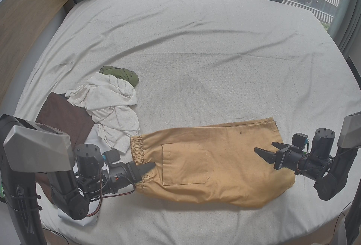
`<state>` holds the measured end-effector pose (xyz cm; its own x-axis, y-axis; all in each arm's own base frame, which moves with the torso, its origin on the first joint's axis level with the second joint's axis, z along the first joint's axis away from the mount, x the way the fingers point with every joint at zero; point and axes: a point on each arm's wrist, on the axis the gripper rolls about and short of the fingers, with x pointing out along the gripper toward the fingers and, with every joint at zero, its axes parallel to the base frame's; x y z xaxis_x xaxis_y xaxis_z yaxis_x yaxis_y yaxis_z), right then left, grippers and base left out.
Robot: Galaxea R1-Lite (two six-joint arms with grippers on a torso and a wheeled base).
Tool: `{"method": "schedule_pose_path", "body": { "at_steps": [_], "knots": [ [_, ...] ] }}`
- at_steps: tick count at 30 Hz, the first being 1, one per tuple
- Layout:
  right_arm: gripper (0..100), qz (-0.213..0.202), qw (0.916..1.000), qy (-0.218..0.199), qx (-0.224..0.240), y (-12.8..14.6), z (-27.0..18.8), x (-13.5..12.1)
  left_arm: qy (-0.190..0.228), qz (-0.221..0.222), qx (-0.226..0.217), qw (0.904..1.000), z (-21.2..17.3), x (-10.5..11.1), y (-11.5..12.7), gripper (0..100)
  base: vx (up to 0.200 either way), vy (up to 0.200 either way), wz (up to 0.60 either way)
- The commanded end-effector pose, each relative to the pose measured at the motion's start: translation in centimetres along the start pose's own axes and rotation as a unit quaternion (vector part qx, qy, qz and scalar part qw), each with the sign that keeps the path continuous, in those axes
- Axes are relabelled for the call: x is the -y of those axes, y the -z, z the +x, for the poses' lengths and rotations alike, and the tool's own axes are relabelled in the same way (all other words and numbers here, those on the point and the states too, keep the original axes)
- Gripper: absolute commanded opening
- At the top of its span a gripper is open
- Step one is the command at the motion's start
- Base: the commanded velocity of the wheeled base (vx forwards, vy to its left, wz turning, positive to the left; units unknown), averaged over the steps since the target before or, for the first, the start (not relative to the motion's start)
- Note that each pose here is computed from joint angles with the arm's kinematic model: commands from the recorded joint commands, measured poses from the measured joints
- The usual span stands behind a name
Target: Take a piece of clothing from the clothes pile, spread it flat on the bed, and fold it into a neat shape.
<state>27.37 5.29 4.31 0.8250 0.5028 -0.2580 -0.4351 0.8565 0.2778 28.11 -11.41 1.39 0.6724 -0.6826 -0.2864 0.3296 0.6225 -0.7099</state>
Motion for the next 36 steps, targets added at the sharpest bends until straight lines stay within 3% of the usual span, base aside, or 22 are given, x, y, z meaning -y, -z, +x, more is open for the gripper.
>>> {"method": "schedule_pose_path", "body": {
  "at_steps": [1,23,30,36],
  "knots": [
    [100,0.001,1.0,0.0,-0.002,0.1,0.0,0.1,-0.006,0.003,0.014,0.9999,-0.7,-0.2,-0.7,0,0.0,0.0,0.0],
    [100,0.003,1.0,0.001,-0.008,0.4,-0.2,0.0,-0.046,0.029,0.048,0.9974,-3.3,-2.0,-2.4,0,0.0,0.0,0.0],
    [100,0.003,1.0,0.002,-0.008,0.3,-0.2,0.0,-0.04,0.027,0.045,0.9978,-4.3,-1.9,-2.6,0,0.0,0.0,0.0],
    [100,0.003,1.0,0.001,-0.007,0.3,-0.2,0.0,-0.044,0.02,0.059,0.9971,-5.4,-3.1,-3.6,0,0.0,0.0,0.0]
  ]
}}
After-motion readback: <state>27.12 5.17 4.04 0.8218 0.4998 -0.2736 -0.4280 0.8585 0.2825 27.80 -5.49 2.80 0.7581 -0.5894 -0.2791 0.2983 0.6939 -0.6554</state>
